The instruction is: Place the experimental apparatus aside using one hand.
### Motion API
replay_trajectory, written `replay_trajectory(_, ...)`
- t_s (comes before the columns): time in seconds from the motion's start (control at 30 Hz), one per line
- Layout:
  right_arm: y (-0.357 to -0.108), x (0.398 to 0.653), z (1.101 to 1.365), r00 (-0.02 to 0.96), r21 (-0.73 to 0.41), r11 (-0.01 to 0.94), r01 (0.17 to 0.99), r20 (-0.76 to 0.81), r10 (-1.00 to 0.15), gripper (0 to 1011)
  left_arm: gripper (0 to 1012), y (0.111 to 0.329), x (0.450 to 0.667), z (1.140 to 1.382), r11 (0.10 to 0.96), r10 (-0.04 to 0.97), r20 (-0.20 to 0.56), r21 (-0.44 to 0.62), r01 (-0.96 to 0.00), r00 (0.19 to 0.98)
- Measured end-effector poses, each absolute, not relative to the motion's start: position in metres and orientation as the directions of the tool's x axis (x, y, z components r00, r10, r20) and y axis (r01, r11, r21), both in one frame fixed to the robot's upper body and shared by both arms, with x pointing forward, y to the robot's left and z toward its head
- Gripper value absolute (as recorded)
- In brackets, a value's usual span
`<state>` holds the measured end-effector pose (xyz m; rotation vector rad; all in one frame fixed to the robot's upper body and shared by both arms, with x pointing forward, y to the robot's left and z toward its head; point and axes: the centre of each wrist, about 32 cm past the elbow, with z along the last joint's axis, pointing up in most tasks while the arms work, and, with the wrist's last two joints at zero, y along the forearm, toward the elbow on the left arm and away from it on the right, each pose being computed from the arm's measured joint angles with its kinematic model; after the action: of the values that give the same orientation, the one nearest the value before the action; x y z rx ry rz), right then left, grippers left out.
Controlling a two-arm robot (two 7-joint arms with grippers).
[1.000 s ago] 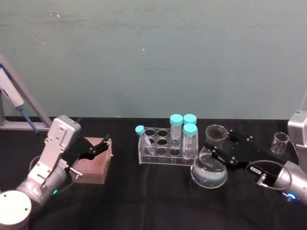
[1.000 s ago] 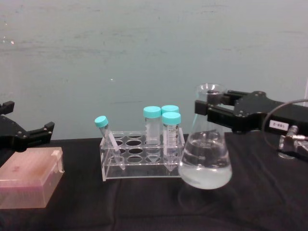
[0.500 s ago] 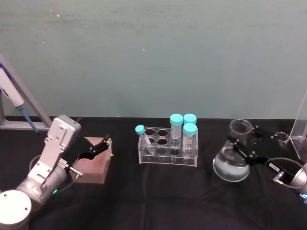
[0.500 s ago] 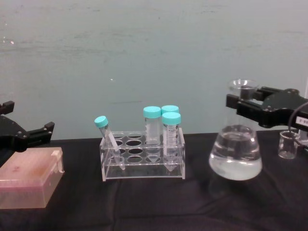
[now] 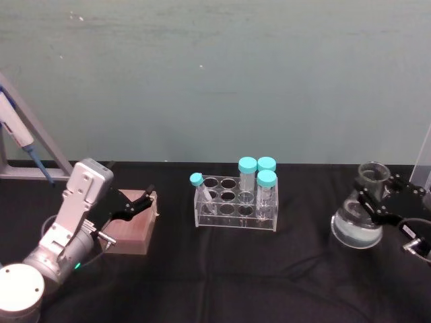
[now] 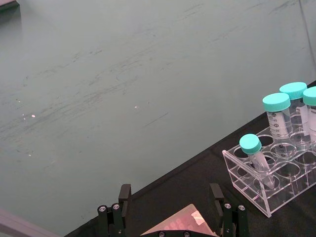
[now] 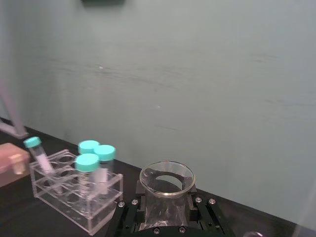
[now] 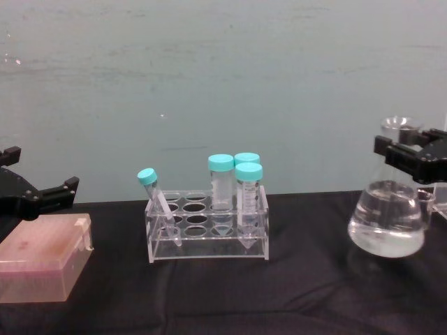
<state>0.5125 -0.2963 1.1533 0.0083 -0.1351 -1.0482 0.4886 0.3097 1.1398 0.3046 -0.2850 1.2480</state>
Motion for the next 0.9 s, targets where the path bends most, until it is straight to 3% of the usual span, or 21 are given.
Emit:
replay_trajectory(0.5, -0.3032, 0.5028, 1.1481, 0.351, 0.052, 0.357, 0.933, 0.094, -0.932, 452, 1000, 0.3097, 0.4886, 1.1398, 0.287, 0.880, 0.374, 0.070, -0.955, 0.292)
replay_trajectory(0.9, -0.3017, 0.5014, 1.1441, 0.313, 0.063, 0.323, 0.944, 0.139, -0.940, 452, 1000, 0.3097, 0.4886, 1.1398, 0.287, 0.880, 0.374, 0.070, -0.955, 0.292)
